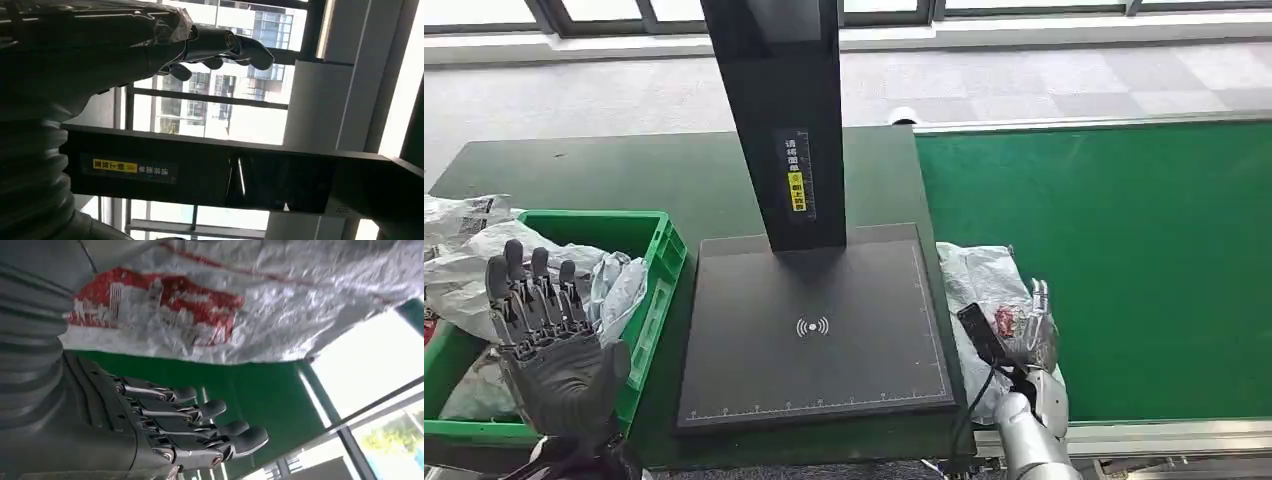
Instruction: Moved the parcel from conveyor to table for the left to box.
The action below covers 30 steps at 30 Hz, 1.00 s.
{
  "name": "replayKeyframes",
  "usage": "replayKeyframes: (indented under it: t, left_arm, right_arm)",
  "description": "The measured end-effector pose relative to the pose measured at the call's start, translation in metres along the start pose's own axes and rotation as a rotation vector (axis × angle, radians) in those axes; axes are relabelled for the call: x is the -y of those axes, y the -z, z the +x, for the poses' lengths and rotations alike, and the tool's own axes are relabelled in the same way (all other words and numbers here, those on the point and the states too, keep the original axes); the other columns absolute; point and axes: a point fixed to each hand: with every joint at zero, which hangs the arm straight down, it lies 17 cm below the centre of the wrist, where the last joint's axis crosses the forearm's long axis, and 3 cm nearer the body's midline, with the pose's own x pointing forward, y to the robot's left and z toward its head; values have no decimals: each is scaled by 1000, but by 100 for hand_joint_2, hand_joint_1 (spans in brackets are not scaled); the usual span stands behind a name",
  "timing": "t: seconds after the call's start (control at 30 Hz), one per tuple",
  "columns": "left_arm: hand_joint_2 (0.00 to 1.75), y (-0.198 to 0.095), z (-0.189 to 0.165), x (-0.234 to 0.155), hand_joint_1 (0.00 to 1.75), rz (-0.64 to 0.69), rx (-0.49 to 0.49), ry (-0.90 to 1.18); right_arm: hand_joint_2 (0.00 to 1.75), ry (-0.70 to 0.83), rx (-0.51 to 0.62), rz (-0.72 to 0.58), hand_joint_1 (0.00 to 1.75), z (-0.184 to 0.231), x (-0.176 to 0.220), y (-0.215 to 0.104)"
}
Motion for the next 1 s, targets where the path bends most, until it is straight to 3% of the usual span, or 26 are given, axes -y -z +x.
replayKeyframes:
  t: [0.23,0.73,0.77,0.8,1.0]
  left_arm:
    - [175,1,0,0,0,-11,5,0]
    - [175,4,1,2,0,-25,14,-3]
    - [175,4,0,3,0,-28,12,-4]
    - [175,4,-1,3,0,-30,11,-4]
    - [175,4,-3,4,0,-35,7,-6]
  right_arm:
    - [175,-20,-26,92,0,-5,-27,-9]
    - [175,-45,-31,147,0,-9,-40,-13]
    - [175,-48,-35,160,35,-10,-42,-14]
    - [175,-56,-42,178,175,-12,-45,-15]
    - [175,-104,-78,252,175,-21,-56,-18]
